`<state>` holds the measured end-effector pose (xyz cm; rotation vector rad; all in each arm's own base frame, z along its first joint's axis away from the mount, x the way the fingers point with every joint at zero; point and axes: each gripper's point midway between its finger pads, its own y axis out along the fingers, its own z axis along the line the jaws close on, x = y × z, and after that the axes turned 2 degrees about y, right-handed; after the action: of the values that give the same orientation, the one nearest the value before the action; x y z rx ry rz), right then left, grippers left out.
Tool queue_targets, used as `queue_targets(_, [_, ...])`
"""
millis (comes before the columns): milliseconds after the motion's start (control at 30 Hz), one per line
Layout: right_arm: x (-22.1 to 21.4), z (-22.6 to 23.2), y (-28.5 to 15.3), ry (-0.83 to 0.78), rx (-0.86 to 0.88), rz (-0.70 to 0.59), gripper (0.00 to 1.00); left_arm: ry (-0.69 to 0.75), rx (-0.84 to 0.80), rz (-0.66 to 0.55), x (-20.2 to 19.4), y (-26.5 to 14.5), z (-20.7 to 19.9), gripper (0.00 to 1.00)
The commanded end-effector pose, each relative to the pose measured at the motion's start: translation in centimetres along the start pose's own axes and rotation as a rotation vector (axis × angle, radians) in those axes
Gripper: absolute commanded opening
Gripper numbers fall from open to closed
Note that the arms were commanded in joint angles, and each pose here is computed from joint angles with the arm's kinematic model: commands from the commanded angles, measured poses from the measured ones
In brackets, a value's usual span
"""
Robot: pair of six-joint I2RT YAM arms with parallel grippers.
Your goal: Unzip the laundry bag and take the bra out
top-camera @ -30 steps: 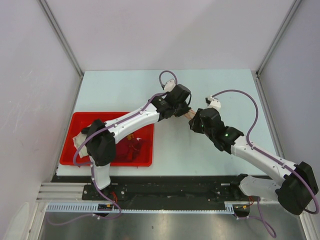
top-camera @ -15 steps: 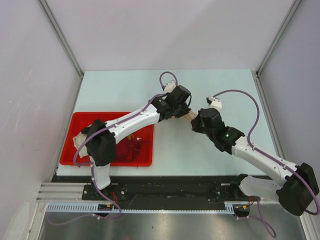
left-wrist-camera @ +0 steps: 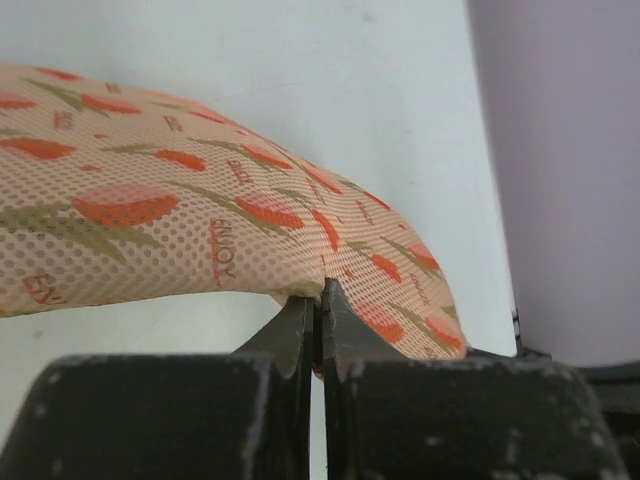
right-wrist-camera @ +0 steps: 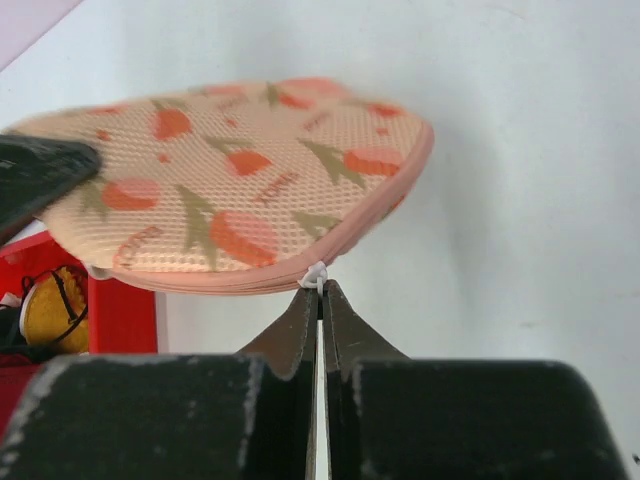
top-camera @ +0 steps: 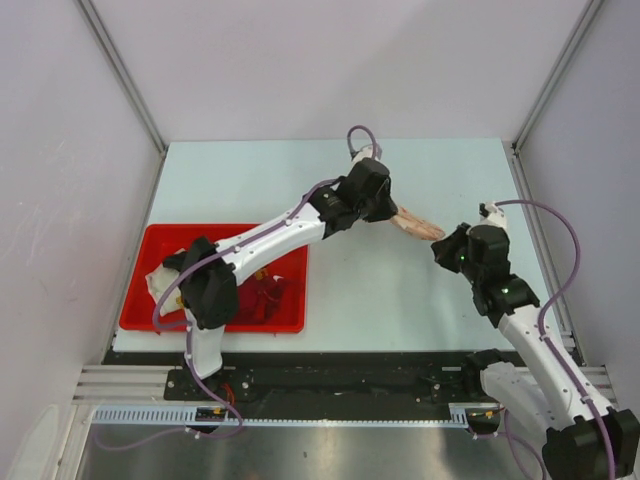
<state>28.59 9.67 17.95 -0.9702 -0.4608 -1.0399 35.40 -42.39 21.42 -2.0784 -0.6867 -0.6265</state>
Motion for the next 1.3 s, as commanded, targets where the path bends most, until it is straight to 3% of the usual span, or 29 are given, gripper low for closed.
queue_targets(0, [-1.7,-2.1,-0.9,0.014,-0.006,0.098,0.0,0.182,-0.245,-0.075,3.5,-0.5,-5.7,0.0])
queue_targets(133, [-1.8,-1.5,-1.2,0.019,0.021,0.099,0.0,0.359,-0.48,-0.028,3.0,0.0,-10.4,0.0])
queue_targets(333, [-1.4,-1.1,-1.4,0.05,-0.006,0.053,0.0,0.482,-0.639,-0.039,3.1,-0.8,-12.8,0.02])
queue_targets(367, [-1.6,-1.2,-1.5,0.049,-0.015,0.054,0.0,0.477,-0.627,-0.044,3.1,-0.7,-12.2,0.11])
queue_targets(400, [-1.9,-1.0,-1.5,0.041,-0.01,0.059,0.0,0.454,-0.579,-0.003,2.0,0.7,-9.4,0.42])
queue_targets(433, [-2.2,-1.0,-1.4,0.04,-0.009,0.063,0.0,0.431,-0.583,-0.019,2.7,0.2,-8.7,0.99])
queue_targets(467, [-3.0,-1.2,-1.1,0.034,-0.015,0.085,0.0,0.395,-0.549,0.041,1.0,1.4,-6.1,1.0])
queue_targets(500, [-3.5,-1.3,-1.0,0.033,-0.017,0.102,0.0,0.313,-0.531,0.063,1.8,1.9,-4.1,1.0])
queue_targets(567, [-4.5,-1.1,-0.7,0.031,-0.013,0.128,0.0,0.243,-0.585,0.094,2.0,0.8,-3.2,1.0])
queue_targets(667, [-5.3,-0.9,-0.4,0.021,-0.008,0.152,0.0,0.115,-0.45,0.187,-0.3,1.0,1.2,1.0])
queue_targets(767, [-5.4,-0.5,0.1,0.031,-0.001,0.155,0.0,0.037,-0.499,0.289,-3.3,-0.3,1.4,1.0])
queue_targets(967, [-5.8,0.1,0.6,0.049,0.016,0.169,0.0,-0.411,-0.668,0.36,-6.3,-1.7,0.9,1.0])
queue_targets(1267, [-6.1,-0.1,0.5,0.041,0.001,0.171,0.0,-0.541,-0.509,0.346,-6.8,-1.2,0.0,1.0])
